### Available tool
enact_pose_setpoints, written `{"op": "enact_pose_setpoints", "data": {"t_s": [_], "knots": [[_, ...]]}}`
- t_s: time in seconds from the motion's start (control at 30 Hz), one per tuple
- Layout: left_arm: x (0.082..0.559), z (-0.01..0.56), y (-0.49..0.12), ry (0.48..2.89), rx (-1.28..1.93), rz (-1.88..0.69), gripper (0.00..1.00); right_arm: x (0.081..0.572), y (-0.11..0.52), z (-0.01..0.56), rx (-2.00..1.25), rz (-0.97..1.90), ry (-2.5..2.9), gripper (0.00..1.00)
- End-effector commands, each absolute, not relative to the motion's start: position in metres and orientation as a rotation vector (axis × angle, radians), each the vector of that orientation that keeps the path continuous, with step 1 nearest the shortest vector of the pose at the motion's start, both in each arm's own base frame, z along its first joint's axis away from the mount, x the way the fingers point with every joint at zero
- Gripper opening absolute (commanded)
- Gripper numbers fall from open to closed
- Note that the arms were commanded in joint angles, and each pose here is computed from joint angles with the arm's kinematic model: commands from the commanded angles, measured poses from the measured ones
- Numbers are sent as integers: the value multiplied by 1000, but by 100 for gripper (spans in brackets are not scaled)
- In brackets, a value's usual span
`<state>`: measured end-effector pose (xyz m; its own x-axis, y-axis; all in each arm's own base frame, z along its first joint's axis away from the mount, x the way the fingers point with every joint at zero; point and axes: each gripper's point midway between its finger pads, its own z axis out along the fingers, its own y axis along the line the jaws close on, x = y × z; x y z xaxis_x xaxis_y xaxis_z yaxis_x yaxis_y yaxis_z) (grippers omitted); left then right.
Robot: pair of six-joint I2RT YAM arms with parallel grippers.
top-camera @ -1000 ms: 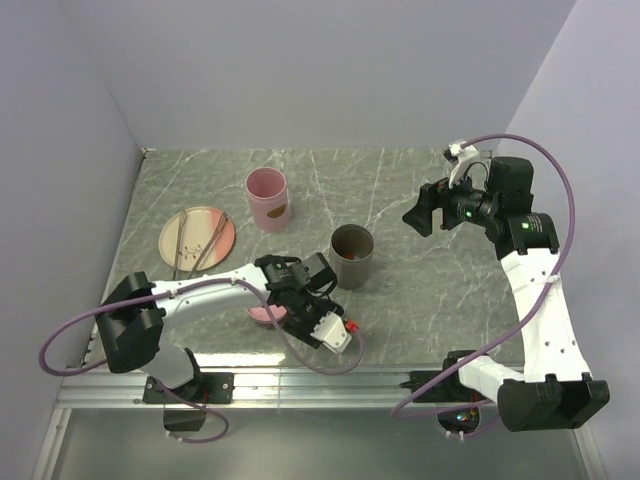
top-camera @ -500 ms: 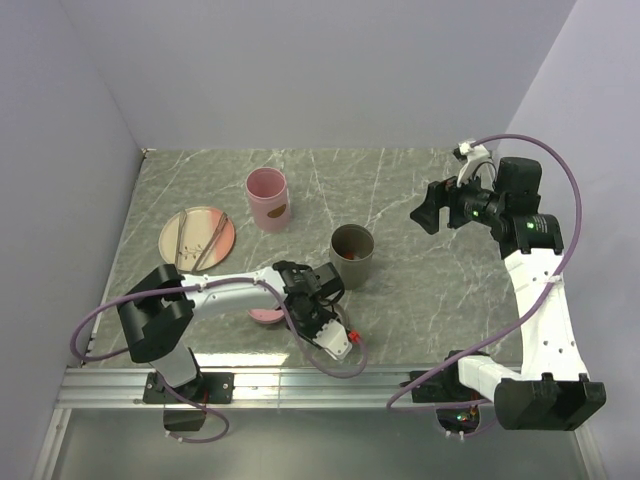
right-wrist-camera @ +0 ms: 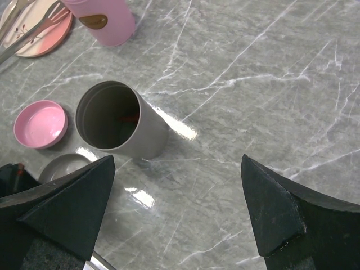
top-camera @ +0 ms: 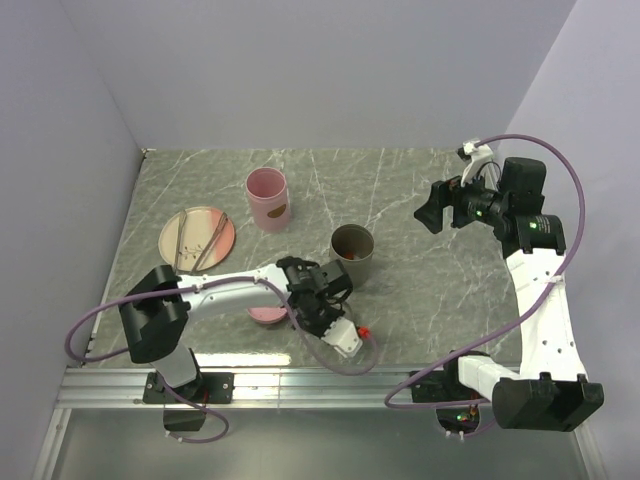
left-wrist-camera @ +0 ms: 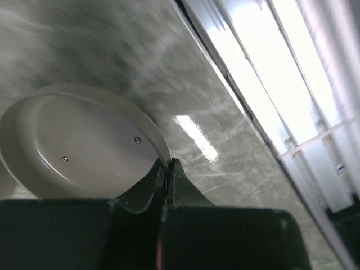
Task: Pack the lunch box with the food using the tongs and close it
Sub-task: Pick up the box lid from the center of the board.
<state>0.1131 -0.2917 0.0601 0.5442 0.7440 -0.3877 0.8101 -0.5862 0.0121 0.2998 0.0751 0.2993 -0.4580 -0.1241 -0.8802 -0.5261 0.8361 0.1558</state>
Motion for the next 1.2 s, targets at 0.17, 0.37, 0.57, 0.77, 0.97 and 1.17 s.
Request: {"op": "enact_pose_setpoints", "data": {"t_s": [0.17,0.37,0.57,0.77,0.97,1.17], "knots": [[96,198,-339,1293,2192,-879,0,301,73,336,-510,517,1902,100],[121,274,-337,1301,1859,-991,0,303,63,364,-421,638,1860,100],[167,380,-313,987,1249,-711,0,299,74,387,-336,950,1797,100],[189,425,-288,835,1010,-523,0,301,99,408,-225,1333,1661,100],[181,437,-279,606,1000,-360,1,292,160,421,-341,1505,1646,100],[175,431,-274,471,1013,-226,1,257,211,442,-502,1634,1555,99]]}}
